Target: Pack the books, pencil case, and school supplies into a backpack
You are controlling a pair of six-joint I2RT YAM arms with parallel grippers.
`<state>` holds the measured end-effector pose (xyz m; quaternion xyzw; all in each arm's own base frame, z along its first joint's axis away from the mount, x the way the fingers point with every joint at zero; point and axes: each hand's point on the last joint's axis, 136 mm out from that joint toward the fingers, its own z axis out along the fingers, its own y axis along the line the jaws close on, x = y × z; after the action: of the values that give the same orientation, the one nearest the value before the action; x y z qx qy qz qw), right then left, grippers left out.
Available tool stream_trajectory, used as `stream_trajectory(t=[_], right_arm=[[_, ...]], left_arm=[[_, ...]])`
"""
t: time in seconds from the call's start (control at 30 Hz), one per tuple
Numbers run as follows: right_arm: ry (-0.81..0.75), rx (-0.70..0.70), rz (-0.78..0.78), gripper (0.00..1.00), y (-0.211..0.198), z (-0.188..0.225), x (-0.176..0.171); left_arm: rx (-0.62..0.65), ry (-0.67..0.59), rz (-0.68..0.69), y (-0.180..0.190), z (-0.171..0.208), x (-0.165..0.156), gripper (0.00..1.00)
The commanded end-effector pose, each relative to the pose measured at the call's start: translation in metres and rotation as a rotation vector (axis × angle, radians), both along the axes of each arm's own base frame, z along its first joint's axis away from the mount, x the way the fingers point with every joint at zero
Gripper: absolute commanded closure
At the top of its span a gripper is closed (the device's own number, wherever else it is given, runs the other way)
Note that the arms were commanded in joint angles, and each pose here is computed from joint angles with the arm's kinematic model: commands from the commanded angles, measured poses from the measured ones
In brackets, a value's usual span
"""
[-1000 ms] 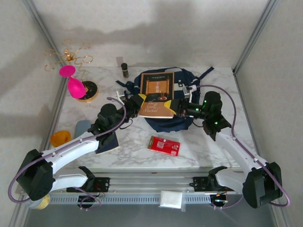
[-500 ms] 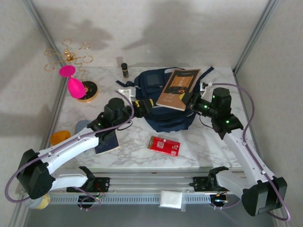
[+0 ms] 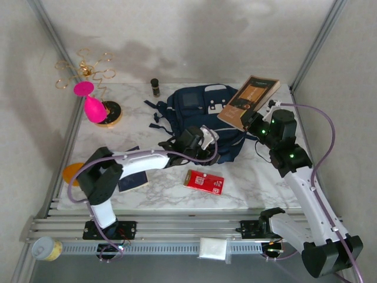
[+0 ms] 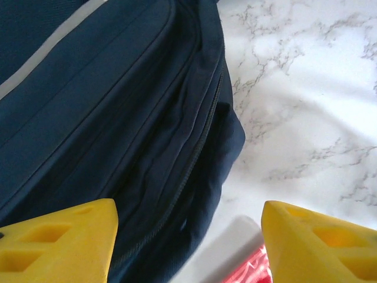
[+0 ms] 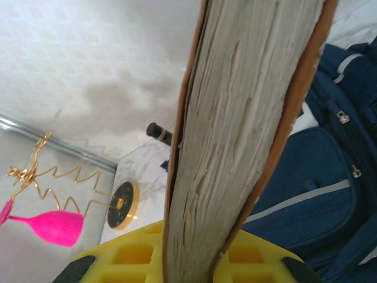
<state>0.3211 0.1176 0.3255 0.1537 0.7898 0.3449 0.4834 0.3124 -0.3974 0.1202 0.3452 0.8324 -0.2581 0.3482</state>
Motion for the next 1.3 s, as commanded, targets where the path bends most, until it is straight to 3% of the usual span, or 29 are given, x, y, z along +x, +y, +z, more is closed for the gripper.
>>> stream_trajectory(t=[0.0, 0.17, 0.3, 0.37, 0.47, 0.53, 0.63, 0.77, 1.17, 1.27], right_arm=[[-0.173, 0.005, -0.046, 1.00, -0.012, 0.051, -0.004], [-0.191, 0.020, 0.011, 1.00, -0.003, 0.054, -0.008], [-0.197, 0.029, 0.045, 1.00, 0.003, 0.054, -0.010], [-0.201, 0.031, 0.047, 1.00, 0.003, 0.054, -0.011], [-0.209, 0.041, 0.064, 1.00, 0.006, 0.055, -0.011], [-0.212, 0.042, 0.071, 1.00, 0.008, 0.056, -0.012], [-0.206, 0.036, 0.073, 1.00, 0.007, 0.055, -0.012], [-0.212, 0.048, 0.104, 1.00, 0.012, 0.058, -0.017], [-0.213, 0.065, 0.116, 1.00, 0.009, 0.061, -0.035], [-0.131, 0.042, 0.130, 1.00, 0.010, 0.043, -0.037]], left_arm=[[0.052, -0.064, -0.070, -0.015, -0.002, 0.006, 0.35], [0.132, -0.119, 0.002, -0.015, -0.015, 0.033, 0.44], [0.141, -0.122, -0.001, -0.020, -0.021, 0.040, 0.63], [0.119, -0.118, 0.014, -0.019, -0.017, 0.046, 0.72], [0.054, -0.092, 0.012, -0.024, -0.015, 0.050, 0.72], [0.088, -0.086, 0.013, -0.025, -0.021, 0.053, 0.74], [0.098, -0.089, 0.014, -0.023, -0.020, 0.057, 0.90], [0.060, -0.115, 0.039, -0.017, 0.002, 0.064, 1.00], [-0.031, -0.239, 0.268, 0.029, 0.086, 0.096, 1.00], [-0.056, -0.270, 0.339, 0.046, 0.108, 0.107, 1.00]])
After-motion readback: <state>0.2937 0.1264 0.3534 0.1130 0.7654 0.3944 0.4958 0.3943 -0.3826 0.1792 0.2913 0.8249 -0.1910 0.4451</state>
